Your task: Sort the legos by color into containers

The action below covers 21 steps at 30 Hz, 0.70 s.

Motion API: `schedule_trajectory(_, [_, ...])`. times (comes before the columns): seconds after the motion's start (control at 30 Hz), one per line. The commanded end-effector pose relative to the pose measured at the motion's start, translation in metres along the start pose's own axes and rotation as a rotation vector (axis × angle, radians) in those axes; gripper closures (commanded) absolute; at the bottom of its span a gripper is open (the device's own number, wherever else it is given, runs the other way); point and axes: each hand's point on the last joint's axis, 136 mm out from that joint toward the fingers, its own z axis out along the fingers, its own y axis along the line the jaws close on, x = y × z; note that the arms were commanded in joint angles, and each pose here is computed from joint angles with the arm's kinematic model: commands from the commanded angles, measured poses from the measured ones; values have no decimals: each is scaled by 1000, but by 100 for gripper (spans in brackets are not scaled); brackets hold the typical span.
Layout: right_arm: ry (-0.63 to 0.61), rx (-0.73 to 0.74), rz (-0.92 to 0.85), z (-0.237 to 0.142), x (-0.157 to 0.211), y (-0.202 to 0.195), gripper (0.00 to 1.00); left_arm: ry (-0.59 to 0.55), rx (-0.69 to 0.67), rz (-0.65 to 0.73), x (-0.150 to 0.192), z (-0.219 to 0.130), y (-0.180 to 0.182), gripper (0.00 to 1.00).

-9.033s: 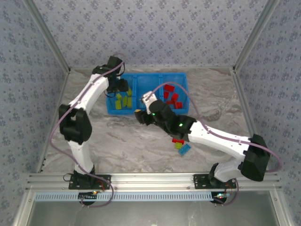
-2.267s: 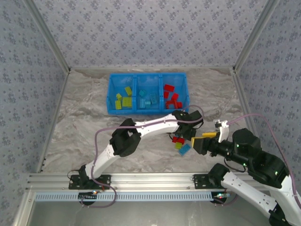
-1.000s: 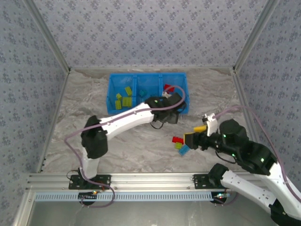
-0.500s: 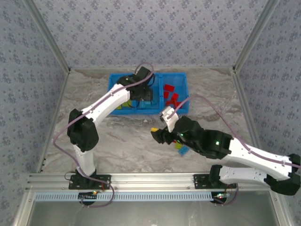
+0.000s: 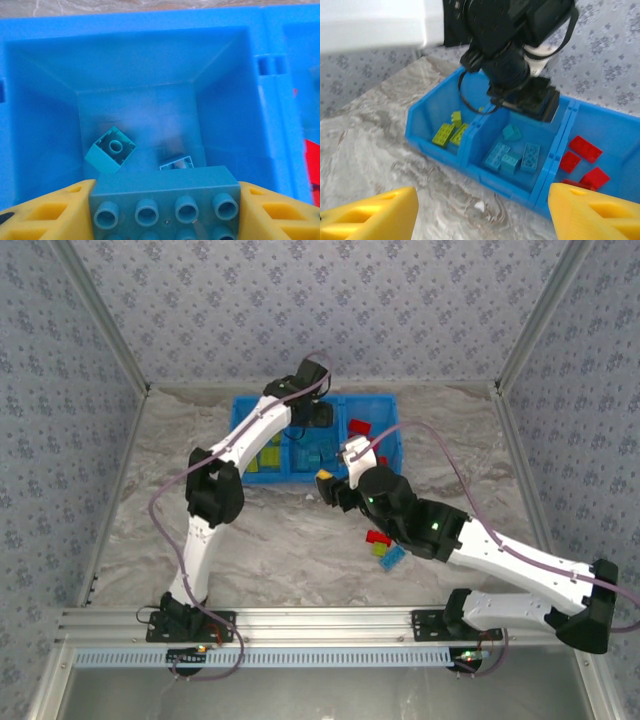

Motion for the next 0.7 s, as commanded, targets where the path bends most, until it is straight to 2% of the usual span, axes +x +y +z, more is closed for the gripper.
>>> schedule_trajectory(0.0, [-28,34,14,17,-4,-1,28,-42,41,-8,-16,4,-8,43])
schedule_trajectory(0.37, [-3,77,22,48,2,12,28,-20,-11,-60,-12,48,7,44])
schedule_trajectory(0.5, [4,112,18,56,8,14,28,8,12,-114,-7,61,12,44])
schedule_trajectory(0.67, [22,139,2,65,20,20,28,24,43,-119,-3,65,6,42])
